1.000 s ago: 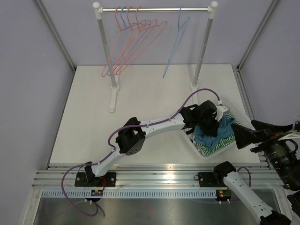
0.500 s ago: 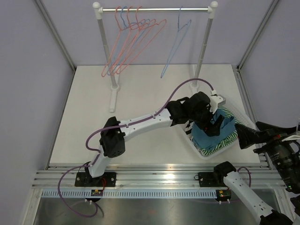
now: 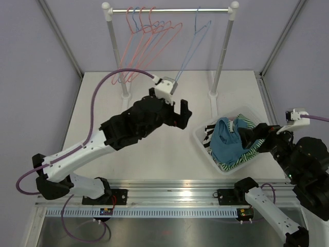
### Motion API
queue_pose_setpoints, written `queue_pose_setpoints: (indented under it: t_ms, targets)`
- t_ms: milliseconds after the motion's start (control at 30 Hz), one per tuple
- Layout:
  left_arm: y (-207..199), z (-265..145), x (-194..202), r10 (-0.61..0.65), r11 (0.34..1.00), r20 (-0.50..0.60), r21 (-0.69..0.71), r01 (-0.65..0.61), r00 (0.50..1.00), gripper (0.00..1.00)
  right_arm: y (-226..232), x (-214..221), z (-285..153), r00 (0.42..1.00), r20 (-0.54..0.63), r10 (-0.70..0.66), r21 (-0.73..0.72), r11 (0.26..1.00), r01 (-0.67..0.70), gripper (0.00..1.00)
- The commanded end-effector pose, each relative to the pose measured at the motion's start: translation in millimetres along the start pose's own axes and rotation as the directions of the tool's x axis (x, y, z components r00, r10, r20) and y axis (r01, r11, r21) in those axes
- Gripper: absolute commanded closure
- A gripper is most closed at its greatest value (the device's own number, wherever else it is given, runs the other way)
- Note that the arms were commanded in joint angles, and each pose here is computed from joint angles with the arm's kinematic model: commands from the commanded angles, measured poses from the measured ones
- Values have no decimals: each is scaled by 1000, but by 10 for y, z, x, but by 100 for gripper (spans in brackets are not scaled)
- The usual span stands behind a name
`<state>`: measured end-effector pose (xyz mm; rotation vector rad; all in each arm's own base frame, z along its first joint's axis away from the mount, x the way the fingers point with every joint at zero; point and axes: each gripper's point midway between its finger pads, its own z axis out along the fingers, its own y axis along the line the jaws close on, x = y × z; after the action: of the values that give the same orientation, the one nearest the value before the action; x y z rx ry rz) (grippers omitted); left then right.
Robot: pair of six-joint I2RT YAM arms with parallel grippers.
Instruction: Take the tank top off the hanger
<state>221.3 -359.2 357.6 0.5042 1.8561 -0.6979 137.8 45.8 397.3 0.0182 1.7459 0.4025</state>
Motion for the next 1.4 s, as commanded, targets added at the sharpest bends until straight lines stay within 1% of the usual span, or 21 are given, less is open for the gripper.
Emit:
queue_pose_setpoints:
  t_ms: [0, 33, 100, 133, 167, 200, 233, 300, 333, 367, 400, 433, 500, 567, 600, 633, 667, 800, 900, 1000, 1367]
  targets:
    - [747, -306, -181, -17, 961, 85, -275, 40, 996, 1, 32, 83, 360, 999, -42, 0, 13, 1000, 0, 1]
    - [971, -350, -121, -12, 945, 68, -325, 34, 998, 1, -17, 174, 449, 998, -68, -4, 40, 999, 7, 0]
    - [1200, -465, -94, -26, 930, 68, -365, 50, 997, 1, -189, 206, 575, 997, -72, -18, 141, 990, 28, 0]
    - [1438, -603, -109, -51, 909, 89, -407, 83, 995, 1, -254, 241, 615, 996, -81, -24, 176, 984, 38, 1]
    - [1575, -673, -41, -64, 896, 74, -435, 90, 995, 1, -334, 257, 653, 996, -89, -33, 222, 974, 52, 1]
    - [1671, -754, -14, -78, 889, 76, -446, 104, 994, 1, -370, 272, 671, 994, -97, -47, 238, 969, 69, 1]
    - [1883, -966, -35, -101, 859, 108, -492, 142, 989, 1, -403, 296, 685, 993, -107, -57, 253, 964, 82, 0]
    - [2064, -1145, 101, -120, 834, 102, -530, 157, 987, 1, -507, 304, 682, 989, -118, -85, 302, 946, 117, 1]
    - [2232, -1284, 133, -131, 799, 113, -576, 172, 985, 1, -546, 311, 670, 988, -123, -94, 319, 939, 129, 0]
    - [2281, -1501, 173, -137, 782, 122, -597, 182, 983, 1, -610, 308, 633, 988, -122, -99, 350, 927, 136, 1]
    - [2385, -1624, 222, -137, 755, 116, -631, 180, 984, 1, -632, 300, 606, 987, -122, -106, 359, 922, 143, 0]
    - [2410, -1749, 303, -139, 742, 92, -650, 165, 986, 1, -653, 298, 580, 986, -122, -112, 367, 918, 150, 1]
    - [2426, -1991, 320, -121, 722, 107, -673, 161, 987, 1, -669, 310, 497, 983, -130, -128, 360, 918, 167, 1]
    - [2448, -2165, 424, -108, 702, 76, -700, 131, 991, 1, -672, 300, 403, 984, -123, -128, 355, 920, 164, 1]
    - [2428, -2282, 432, -99, 701, 91, -700, 134, 991, 1, -669, 308, 373, 984, -124, -127, 350, 922, 164, 1]
    - [2423, -2353, 493, -99, 698, 72, -706, 120, 993, 1, -658, 294, 341, 985, -118, -125, 343, 926, 158, 0]
    - [2408, -2415, 507, -96, 699, 75, -705, 121, 993, 1, -661, 297, 293, 986, -113, -123, 340, 928, 155, 1]
    - [2343, -2682, 547, -86, 703, 105, -698, 136, 991, 1, -652, 268, 173, 989, -91, -120, 327, 934, 143, 0]
    - [2315, -2799, 575, -75, 708, 120, -693, 137, 990, 1, -636, 237, 132, 990, -72, -118, 316, 939, 135, 1]
    - [2331, -2886, 595, -60, 697, 143, -702, 144, 988, 1, -613, 235, 133, 991, -71, -116, 304, 943, 132, 1]
    - [2367, -2945, 631, -44, 684, 183, -711, 163, 982, 1, -526, 269, 235, 992, -73, -101, 263, 958, 117, 0]
